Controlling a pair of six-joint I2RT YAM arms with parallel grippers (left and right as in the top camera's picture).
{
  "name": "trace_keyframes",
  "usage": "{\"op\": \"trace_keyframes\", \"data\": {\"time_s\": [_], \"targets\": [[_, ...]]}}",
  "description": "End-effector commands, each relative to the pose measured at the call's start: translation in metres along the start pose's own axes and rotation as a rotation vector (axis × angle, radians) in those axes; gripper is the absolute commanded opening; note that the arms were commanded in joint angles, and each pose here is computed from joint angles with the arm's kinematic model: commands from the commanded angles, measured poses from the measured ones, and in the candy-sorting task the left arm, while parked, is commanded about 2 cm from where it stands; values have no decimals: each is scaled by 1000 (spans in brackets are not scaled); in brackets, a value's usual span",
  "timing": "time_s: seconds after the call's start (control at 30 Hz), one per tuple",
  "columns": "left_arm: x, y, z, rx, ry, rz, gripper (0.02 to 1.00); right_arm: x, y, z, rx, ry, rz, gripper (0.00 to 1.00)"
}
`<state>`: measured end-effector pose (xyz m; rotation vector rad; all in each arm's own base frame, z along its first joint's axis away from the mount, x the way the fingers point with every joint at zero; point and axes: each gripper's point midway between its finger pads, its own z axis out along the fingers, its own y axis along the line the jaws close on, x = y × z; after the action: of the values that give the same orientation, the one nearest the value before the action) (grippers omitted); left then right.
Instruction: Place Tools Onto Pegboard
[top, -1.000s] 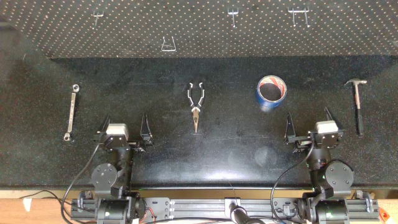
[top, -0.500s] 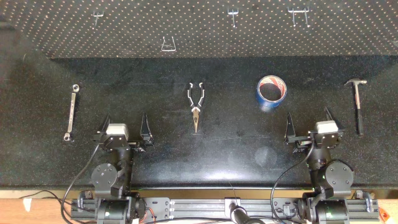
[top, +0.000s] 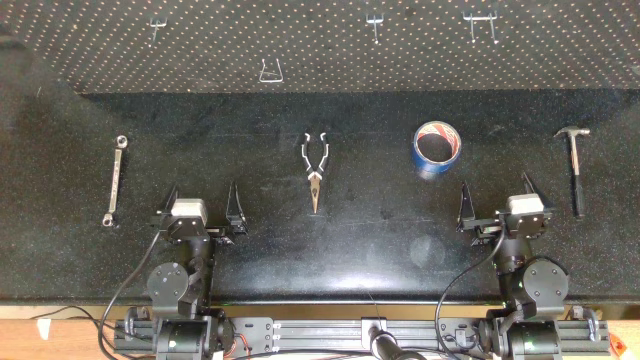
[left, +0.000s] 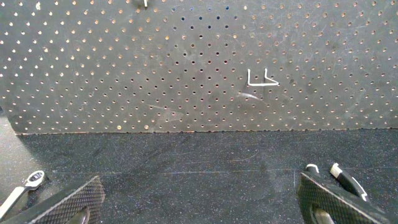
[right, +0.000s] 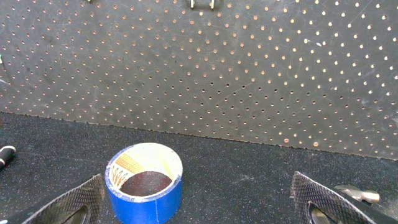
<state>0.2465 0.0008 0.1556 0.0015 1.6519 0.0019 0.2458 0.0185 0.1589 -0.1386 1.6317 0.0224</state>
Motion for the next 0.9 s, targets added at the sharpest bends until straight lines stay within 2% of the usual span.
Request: {"op": "trace_keyframes", "data": {"time_s": [0.03, 0.13, 0.2, 0.43, 0.6, 0.67, 0.8, 0.9], "targets": [[5, -10, 1, 59, 30, 7, 996, 0, -3, -1, 15, -1, -12, 976], [12, -10, 4, 66, 160, 120, 996, 0, -3, -1, 15, -1, -12, 976], [13, -6, 7, 62, 254, 151, 993, 0, -3, -1, 15, -1, -12, 976], [2, 26, 10, -26, 618, 91, 993, 0, -3, -1, 15, -1, -12, 976], [6, 67, 5, -160, 818, 101, 993, 0, -3, -1, 15, -1, -12, 976], [8, 88, -6, -153, 939, 183, 993, 0, -3, -1, 15, -1, -12, 976], [15, 115, -13, -173, 1031, 200, 993, 0, -3, -1, 15, -1, -12, 976], [28, 127, -15, -145, 1105, 217, 993, 0, -3, -1, 15, -1, -12, 976]]}}
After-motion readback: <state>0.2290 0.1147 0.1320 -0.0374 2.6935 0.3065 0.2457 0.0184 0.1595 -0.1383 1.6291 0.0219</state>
